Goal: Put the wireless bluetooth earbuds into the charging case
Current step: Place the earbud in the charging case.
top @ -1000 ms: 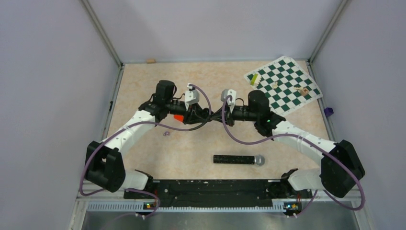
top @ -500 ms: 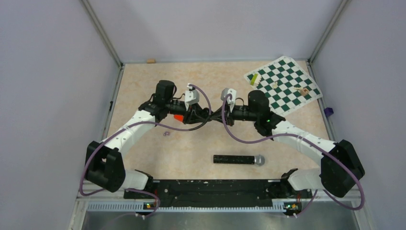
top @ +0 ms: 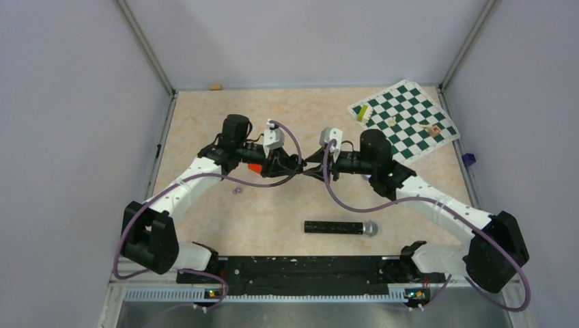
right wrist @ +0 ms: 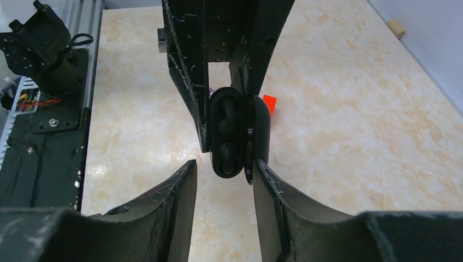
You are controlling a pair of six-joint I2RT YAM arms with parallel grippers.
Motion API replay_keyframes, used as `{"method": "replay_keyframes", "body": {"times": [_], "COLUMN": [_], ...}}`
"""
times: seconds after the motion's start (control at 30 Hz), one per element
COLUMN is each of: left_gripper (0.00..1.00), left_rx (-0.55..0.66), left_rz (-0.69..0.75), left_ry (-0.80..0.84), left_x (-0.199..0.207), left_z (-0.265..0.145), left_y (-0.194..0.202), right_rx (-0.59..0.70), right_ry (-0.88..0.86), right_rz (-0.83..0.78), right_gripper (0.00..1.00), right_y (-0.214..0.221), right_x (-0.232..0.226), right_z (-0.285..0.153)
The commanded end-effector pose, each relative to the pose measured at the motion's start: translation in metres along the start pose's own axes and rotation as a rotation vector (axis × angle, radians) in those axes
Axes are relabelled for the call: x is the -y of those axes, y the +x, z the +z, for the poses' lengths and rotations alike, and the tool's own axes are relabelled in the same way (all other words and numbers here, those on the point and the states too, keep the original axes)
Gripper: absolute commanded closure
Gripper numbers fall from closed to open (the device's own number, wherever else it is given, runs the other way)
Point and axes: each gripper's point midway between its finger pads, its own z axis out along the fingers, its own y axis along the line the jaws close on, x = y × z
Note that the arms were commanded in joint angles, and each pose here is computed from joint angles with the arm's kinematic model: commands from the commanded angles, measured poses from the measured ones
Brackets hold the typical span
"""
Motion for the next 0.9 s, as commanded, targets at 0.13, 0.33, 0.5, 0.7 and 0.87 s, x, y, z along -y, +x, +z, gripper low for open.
{"method": "replay_keyframes", "body": {"times": [0.13,0.33,0.5,0.7,0.87], "left_gripper": [1.0,1.0,1.0,1.0,1.0], "left_rx": [0.038,0.048,0.058,0.063,0.061], "left_rz": [0.056,0.048,0.051,0.054,0.055], "left_ry": [0.042,0.076,0.115,0.139,0.139], "left_x": [0.008,0.012,0.02,0.025,0.024], "left_z": [0.0,0.001,0.0,0.0,0.0], "left_y": [-0.017,-0.018,-0.02,-0.02,-0.018], "right_rx": [0.065,0.057,0.032,0.016,0.001], "right_ry": [0.039,0.221,0.251,0.221,0.132], "right_rz": [-0.123,-0.133,-0.118,-0.114,-0.122], "right_gripper": [0.56,0.53,0.53,0.52,0.52], "right_y": [-0.049,-0.045,-0.027,-0.015,-0.008], "right_x": [0.009,0.042,0.051,0.048,0.032], "right_z": [-0.018,-0.026,-0.02,-0.012,-0.007]}}
